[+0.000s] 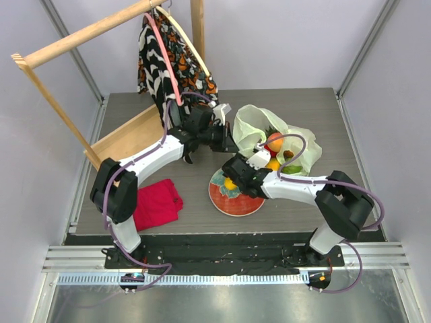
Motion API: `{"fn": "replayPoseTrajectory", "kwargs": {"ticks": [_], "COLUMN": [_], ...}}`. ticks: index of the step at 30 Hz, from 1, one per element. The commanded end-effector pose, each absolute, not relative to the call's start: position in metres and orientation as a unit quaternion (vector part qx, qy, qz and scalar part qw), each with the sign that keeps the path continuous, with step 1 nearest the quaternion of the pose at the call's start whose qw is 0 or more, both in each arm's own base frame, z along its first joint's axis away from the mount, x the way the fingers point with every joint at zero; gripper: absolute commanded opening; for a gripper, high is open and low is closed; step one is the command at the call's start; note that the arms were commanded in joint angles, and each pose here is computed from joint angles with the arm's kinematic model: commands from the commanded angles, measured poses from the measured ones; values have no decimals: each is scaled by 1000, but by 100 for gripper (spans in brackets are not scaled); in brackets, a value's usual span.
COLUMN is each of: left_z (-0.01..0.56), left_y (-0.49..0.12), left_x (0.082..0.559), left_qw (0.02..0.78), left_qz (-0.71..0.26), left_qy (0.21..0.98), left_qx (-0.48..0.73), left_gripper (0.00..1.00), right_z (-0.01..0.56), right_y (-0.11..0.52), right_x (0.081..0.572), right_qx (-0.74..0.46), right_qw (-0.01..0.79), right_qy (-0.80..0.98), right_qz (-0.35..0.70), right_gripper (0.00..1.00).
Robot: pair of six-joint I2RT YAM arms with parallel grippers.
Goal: Place the fruits into the plastic bag
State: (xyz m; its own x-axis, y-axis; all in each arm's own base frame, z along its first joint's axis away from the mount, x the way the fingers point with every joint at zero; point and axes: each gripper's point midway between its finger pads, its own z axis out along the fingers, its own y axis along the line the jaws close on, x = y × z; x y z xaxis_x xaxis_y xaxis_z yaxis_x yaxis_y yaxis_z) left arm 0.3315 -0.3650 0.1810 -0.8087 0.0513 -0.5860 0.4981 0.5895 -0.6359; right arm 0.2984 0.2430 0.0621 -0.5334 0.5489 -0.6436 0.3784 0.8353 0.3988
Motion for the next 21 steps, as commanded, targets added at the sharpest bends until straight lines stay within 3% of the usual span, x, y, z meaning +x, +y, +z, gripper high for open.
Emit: {"fn": "replayPoseTrajectory", "kwargs": {"ticks": [1, 4, 7, 8, 11, 17, 21], "left_z": [211, 211, 211, 211, 210, 208, 210], "left_y": [-376, -376, -376, -376, -376, -377, -377], "left_x": [315, 315, 315, 315, 315, 315, 314], "left_qw": [269, 269, 268, 267, 266, 262, 263], "left_qz": [-459, -459, -460, -460, -461, -461, -464], "left_qy": [824, 825, 825, 825, 825, 826, 824], "left_qx": [193, 192, 192, 191, 191, 189, 190], "left_gripper": [0, 0, 0, 0, 0, 0, 0], "right_z": [61, 56, 56, 57, 61, 76, 93], "right_y": [255, 249, 240, 238, 230, 237, 242], "right_x": [310, 302, 295, 293, 284, 271, 251], "right_qx": [259, 255, 263, 264, 264, 177, 105], "right_qw": [394, 381, 379, 379, 379, 387, 398], "right_qy": [875, 883, 882, 882, 881, 893, 891], "right_qz": [112, 96, 96, 96, 104, 147, 194], "right_gripper": [83, 79, 69, 59, 44, 25, 19]}}
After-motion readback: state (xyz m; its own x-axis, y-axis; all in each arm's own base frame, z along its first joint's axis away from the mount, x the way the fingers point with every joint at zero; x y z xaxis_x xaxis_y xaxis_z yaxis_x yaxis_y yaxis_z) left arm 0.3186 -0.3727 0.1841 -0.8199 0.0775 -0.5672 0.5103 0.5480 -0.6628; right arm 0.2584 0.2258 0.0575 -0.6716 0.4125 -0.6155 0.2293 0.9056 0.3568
